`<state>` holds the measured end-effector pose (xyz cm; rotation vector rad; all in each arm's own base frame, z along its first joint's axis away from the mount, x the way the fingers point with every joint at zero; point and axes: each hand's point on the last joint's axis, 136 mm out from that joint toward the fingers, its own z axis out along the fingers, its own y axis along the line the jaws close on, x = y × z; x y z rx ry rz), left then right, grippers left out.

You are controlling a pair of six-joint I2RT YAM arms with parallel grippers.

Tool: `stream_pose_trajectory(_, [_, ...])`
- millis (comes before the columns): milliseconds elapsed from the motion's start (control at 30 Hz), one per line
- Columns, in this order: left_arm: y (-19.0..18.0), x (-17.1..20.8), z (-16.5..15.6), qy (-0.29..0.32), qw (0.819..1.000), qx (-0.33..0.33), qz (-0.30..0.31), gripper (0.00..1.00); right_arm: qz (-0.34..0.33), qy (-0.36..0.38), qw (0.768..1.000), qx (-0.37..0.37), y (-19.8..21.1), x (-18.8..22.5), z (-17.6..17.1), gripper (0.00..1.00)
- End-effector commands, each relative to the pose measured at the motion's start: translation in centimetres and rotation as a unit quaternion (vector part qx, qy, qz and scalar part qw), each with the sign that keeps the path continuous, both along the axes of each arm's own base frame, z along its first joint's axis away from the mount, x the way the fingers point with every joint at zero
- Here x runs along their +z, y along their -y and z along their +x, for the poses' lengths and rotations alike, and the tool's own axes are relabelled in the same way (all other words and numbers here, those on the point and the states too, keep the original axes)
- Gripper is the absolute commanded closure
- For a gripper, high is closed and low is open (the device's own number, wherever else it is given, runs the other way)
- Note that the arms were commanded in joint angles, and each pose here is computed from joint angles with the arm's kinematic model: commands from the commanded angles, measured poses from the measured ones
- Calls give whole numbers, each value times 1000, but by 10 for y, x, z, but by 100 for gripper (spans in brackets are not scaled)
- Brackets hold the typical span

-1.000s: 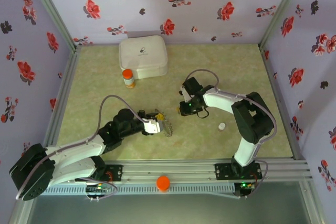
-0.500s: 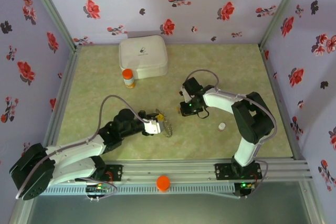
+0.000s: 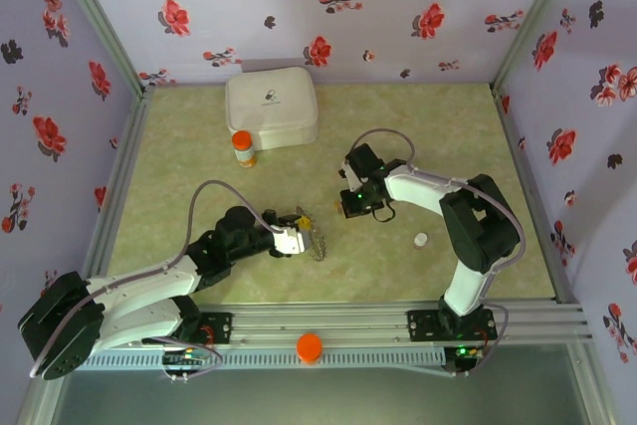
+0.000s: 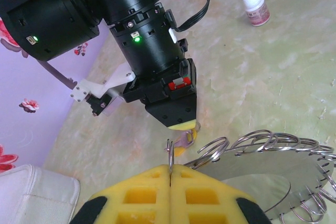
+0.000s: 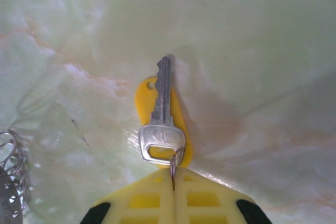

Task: Put the keys on the keyring

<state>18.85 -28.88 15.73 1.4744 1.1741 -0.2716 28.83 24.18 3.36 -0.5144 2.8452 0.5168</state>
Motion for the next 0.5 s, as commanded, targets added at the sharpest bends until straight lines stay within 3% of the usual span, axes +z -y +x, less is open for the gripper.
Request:
stream_pose_trajectory(0, [8, 15, -2, 3, 1000, -11, -19, 100, 19, 25, 999, 5, -4, 28, 5, 100])
stream_pose_trajectory(233, [9, 17, 0, 14, 1000, -14, -15, 100, 83, 77, 993, 45, -15, 84, -2, 100])
stream_pose_trajectory(467, [13, 20, 0, 31, 999, -22, -13, 100, 190, 110, 965, 142, -45, 125, -36, 100])
